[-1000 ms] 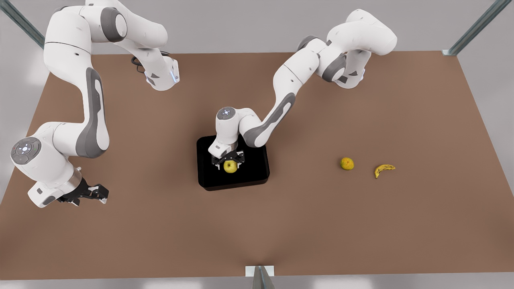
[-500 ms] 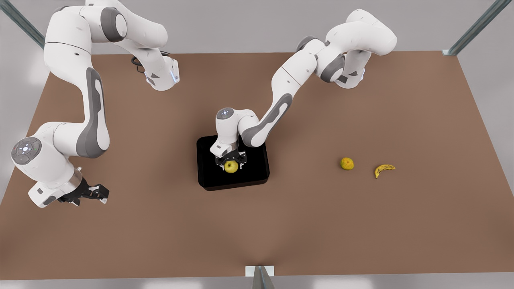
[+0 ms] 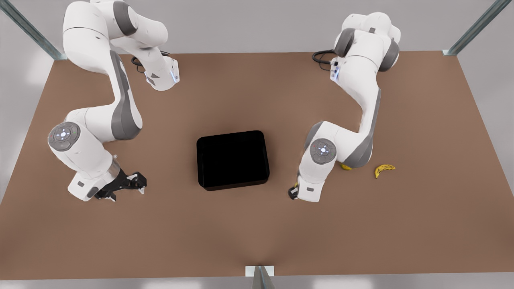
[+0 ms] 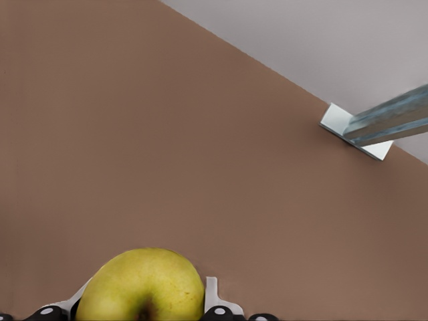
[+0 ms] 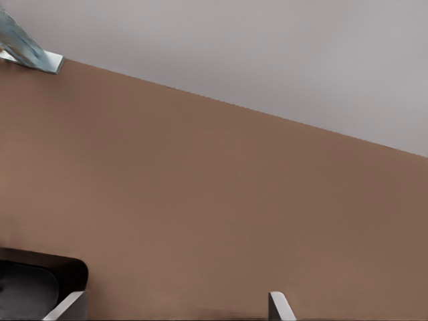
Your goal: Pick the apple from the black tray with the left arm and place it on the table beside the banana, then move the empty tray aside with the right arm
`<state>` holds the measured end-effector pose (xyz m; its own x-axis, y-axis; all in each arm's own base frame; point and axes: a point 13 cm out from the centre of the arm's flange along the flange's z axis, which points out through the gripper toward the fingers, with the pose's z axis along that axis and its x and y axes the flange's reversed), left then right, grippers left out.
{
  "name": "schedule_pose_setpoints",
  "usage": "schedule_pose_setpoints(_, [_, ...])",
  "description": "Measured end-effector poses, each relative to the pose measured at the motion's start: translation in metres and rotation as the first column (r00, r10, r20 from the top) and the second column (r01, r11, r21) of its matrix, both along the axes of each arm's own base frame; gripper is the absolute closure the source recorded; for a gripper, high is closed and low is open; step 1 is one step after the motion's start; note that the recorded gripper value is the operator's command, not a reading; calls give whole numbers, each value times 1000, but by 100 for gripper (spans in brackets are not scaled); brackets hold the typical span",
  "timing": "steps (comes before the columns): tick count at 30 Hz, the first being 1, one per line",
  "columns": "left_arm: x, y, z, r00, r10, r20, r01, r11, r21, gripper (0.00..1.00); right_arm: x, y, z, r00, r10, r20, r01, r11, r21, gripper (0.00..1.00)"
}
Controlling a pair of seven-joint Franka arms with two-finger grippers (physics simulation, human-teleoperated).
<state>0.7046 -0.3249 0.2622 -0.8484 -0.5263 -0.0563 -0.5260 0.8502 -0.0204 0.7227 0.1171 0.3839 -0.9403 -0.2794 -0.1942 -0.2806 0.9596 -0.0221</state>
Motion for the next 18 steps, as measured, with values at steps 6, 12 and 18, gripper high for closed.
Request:
schedule_pose_setpoints(6, [-53, 224, -103, 960, -14, -279, 25, 999, 36, 23, -68, 129, -47, 986, 37, -163, -23, 996, 90, 0])
schedule_pose_setpoints(12, [-49, 273, -163, 937, -207, -280, 213, 977, -11, 0, -142, 142, -153, 961, -101, -256, 123, 990, 71, 0])
schedule_pose_setpoints(18, [-23, 272, -145, 902, -384, -197, 387, 922, -25, 0, -141, 141, -219, 935, -229, -270, 258, 963, 79, 0])
